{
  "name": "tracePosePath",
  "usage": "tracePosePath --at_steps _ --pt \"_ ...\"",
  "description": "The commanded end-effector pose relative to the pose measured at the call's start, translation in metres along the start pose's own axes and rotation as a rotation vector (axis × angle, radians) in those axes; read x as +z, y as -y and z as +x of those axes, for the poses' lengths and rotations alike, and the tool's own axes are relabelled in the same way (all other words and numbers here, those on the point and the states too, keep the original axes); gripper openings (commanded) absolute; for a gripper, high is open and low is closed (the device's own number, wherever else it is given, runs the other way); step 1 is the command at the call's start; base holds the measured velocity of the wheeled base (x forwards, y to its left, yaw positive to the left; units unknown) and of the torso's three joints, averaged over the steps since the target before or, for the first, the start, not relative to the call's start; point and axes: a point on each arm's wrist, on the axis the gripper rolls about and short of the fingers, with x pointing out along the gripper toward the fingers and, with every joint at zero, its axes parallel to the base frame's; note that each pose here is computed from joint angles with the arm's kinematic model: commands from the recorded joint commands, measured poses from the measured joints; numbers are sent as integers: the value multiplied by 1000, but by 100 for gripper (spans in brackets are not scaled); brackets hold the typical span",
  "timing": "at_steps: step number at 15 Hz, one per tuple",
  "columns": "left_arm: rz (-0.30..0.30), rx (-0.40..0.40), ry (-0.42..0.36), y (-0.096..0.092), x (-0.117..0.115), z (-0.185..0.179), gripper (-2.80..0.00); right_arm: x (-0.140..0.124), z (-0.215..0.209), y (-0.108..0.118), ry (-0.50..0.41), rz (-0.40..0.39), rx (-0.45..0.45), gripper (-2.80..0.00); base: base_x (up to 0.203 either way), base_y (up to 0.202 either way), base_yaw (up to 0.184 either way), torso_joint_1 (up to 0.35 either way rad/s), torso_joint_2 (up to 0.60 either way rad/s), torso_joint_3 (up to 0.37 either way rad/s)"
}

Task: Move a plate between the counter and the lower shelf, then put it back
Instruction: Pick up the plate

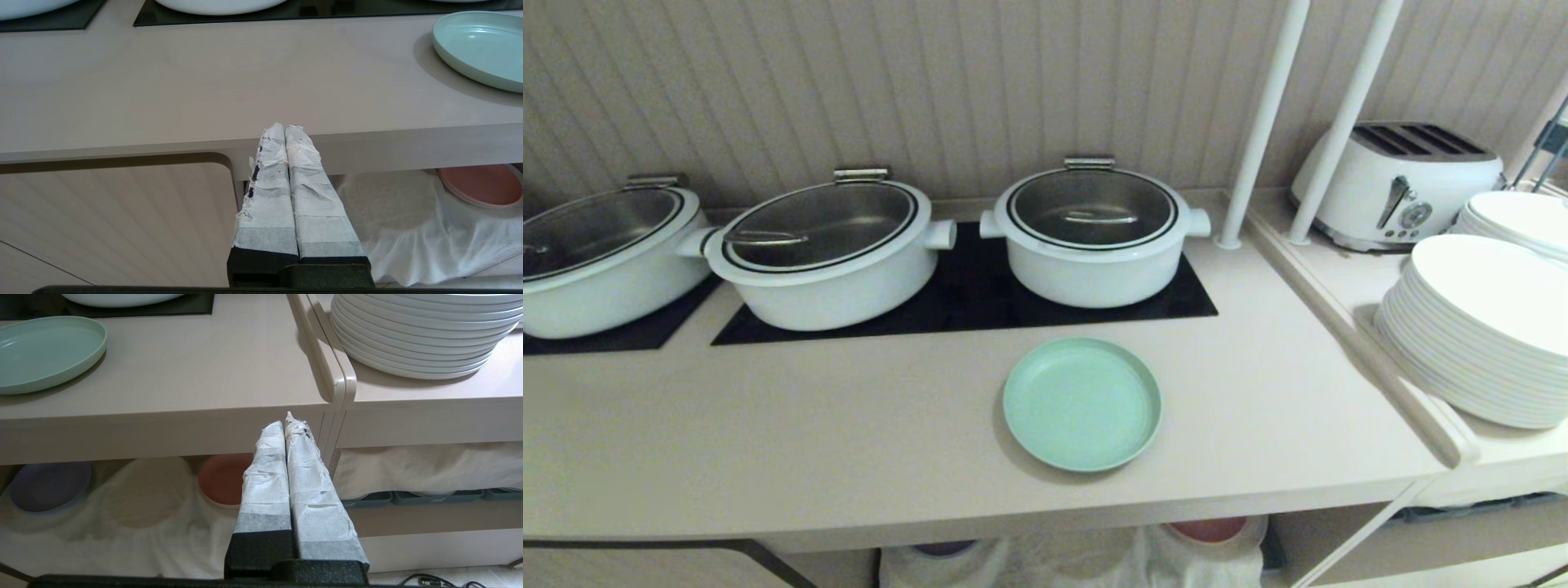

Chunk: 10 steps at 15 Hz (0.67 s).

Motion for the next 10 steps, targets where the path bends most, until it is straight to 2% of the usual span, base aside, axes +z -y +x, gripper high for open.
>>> tracePosePath --at_steps 1,5,7,10 --pt "-1 0 0 0 0 0 -280 5 -2 0 7 -5 1 -280 0 0 0 0 0 0" --pt "-1 0 0 0 0 0 -280 28 -12 -1 -10 -3 44 -280 0 0 0 0 0 0" --pt "-1 0 0 0 0 0 -280 44 -7 -1 -57 0 57 -280 0 0 0 0 0 0" --pt "-1 0 0 0 0 0 -280 80 13 -1 -114 6 79 -280 0 0 0 0 0 0"
